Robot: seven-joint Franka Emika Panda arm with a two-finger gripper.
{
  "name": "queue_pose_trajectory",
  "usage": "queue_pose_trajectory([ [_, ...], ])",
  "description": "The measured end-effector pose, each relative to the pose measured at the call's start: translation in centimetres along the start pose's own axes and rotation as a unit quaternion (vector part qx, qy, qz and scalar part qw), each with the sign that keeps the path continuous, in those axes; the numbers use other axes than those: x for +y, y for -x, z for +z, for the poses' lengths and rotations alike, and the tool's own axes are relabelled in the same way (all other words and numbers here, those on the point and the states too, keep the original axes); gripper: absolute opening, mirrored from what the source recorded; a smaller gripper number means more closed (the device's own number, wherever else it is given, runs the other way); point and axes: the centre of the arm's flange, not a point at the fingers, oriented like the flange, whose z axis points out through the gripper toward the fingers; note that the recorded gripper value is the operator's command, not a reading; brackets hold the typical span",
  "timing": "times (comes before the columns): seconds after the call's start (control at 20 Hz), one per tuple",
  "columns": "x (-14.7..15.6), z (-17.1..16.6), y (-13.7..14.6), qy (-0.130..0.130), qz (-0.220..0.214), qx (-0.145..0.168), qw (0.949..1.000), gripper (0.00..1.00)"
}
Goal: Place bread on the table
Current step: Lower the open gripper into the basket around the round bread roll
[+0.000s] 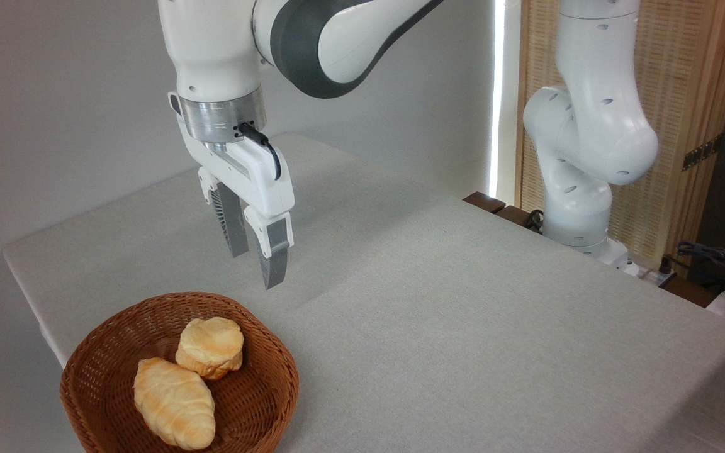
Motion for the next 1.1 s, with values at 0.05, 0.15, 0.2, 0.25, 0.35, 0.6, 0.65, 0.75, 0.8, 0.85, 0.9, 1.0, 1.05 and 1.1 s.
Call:
queue_pose_trajectory([
  [0.05, -0.1, -0.2, -0.2, -0.006, 0.000, 0.008, 1.0000, 1.00],
  [0.15, -0.5, -0.6, -0.5, -0.020, -0.001, 0.026, 0.9995, 1.00],
  [0.2, -0.8, -0.8, -0.6, -0.027, -0.002, 0.034, 0.9990, 1.00],
  [0.25, -1.0, -1.0, -0.7, -0.034, -0.003, 0.043, 0.9985, 1.00],
  [0.35, -1.4, -1.1, -0.9, -0.045, -0.004, 0.055, 0.9975, 1.00],
  [0.6, -3.3, 0.2, -1.4, -0.069, -0.015, 0.077, 0.9946, 1.00],
  [0.65, -3.8, 0.7, -1.5, -0.073, -0.018, 0.079, 0.9940, 1.00],
  [0.75, -4.6, 2.1, -1.6, -0.076, -0.022, 0.076, 0.9939, 1.00],
  [0.8, -5.0, 2.9, -1.6, -0.075, -0.025, 0.072, 0.9943, 1.00],
  [0.85, -5.3, 3.8, -1.6, -0.073, -0.027, 0.066, 0.9948, 1.00],
  [0.9, -5.5, 4.7, -1.6, -0.071, -0.028, 0.060, 0.9953, 1.00],
  [1.0, -5.8, 6.2, -1.9, -0.071, -0.028, 0.056, 0.9955, 1.00],
  [1.05, -6.0, 6.8, -2.1, -0.073, -0.028, 0.055, 0.9954, 1.00],
  [1.1, -6.0, 7.2, -2.2, -0.073, -0.027, 0.054, 0.9955, 1.00],
])
